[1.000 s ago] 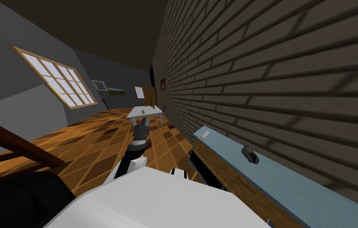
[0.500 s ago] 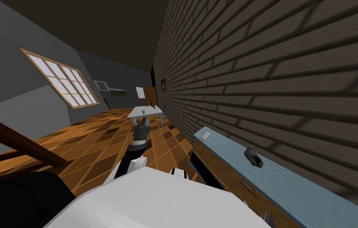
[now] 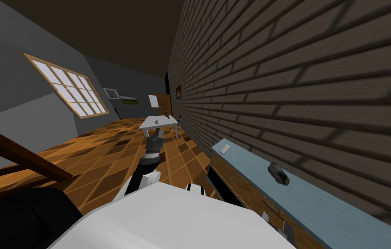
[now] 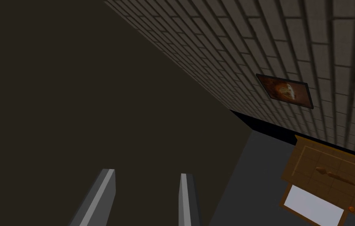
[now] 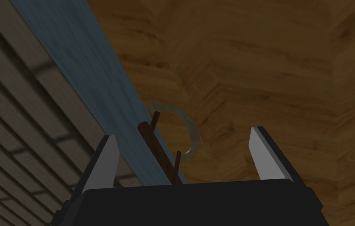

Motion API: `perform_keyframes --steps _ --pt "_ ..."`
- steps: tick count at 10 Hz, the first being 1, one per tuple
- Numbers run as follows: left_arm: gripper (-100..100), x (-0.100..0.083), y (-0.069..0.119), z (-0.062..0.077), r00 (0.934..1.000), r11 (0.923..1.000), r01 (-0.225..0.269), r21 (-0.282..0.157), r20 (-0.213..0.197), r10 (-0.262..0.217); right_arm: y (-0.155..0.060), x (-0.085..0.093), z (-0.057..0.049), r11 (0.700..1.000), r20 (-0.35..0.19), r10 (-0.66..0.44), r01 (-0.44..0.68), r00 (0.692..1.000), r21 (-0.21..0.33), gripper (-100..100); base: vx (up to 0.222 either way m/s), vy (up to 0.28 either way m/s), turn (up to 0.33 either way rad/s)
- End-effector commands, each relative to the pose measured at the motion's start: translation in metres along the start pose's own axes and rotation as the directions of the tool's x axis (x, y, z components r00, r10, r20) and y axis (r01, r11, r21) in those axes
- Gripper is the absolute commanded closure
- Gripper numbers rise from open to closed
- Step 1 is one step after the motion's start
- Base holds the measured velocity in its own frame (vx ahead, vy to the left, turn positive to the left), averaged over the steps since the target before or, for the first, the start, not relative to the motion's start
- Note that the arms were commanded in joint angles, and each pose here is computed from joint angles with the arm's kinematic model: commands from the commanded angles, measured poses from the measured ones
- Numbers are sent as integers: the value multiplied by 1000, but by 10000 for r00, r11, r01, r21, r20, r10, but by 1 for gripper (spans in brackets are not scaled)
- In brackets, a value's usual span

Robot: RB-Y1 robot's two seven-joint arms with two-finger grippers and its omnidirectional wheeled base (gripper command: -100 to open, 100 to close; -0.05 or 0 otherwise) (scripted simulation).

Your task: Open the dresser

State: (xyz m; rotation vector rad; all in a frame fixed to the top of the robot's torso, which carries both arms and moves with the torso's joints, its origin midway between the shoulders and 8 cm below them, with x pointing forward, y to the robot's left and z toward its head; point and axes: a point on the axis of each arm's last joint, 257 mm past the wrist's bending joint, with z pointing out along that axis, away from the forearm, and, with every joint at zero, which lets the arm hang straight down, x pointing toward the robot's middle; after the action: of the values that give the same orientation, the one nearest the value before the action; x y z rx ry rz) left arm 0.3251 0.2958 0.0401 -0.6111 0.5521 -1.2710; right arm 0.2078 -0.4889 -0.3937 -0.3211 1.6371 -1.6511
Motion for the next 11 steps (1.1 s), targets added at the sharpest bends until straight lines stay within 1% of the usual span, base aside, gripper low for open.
perform_keyframes --steps 1,2,3,4,5,6,7,9,10,11 --pt "0 0 0 0 10000 10000 0 0 0 0 -4 -13 0 9996 563 -125 110 9983 275 -100 7 -5 -4" --pt "0 0 0 0 10000 10000 0 0 0 0 -3 -10 -1 9997 444 -108 98 9990 216 -100 0 0 0" --pt "0 0 0 0 10000 10000 0 0 0 0 -7 -7 18 9996 421 -116 105 9990 251 -100 -2 19 29" --pt "0 0 0 0 10000 10000 1 0 0 -1 -9 -6 26 9996 405 -117 107 9991 256 -100 -7 27 32" --pt "0 0 0 0 10000 10000 1 1 0 -1 -11 -4 37 9996 382 -116 106 9992 264 -100 -11 28 24" --pt "0 0 0 0 10000 10000 1 1 0 -1 -11 -5 31 9996 401 -114 103 9991 278 -100 -5 12 3" --pt "0 0 0 0 10000 10000 1 0 0 -1 -7 -7 18 9996 421 -116 105 9990 251 100 3 -9 -36" --pt "0 0 0 0 10000 10000 1 1 0 -1 -4 -10 3 9997 456 -108 97 9989 240 100 7 -33 -26" --pt "0 0 0 0 10000 10000 0 0 0 0 -11 -8 15 9989 480 -152 131 9987 440 100 0 0 0" --pt "0 0 0 0 10000 10000 0 0 0 0 -13 -5 24 9991 495 -150 130 9987 405 100 -66 109 7"
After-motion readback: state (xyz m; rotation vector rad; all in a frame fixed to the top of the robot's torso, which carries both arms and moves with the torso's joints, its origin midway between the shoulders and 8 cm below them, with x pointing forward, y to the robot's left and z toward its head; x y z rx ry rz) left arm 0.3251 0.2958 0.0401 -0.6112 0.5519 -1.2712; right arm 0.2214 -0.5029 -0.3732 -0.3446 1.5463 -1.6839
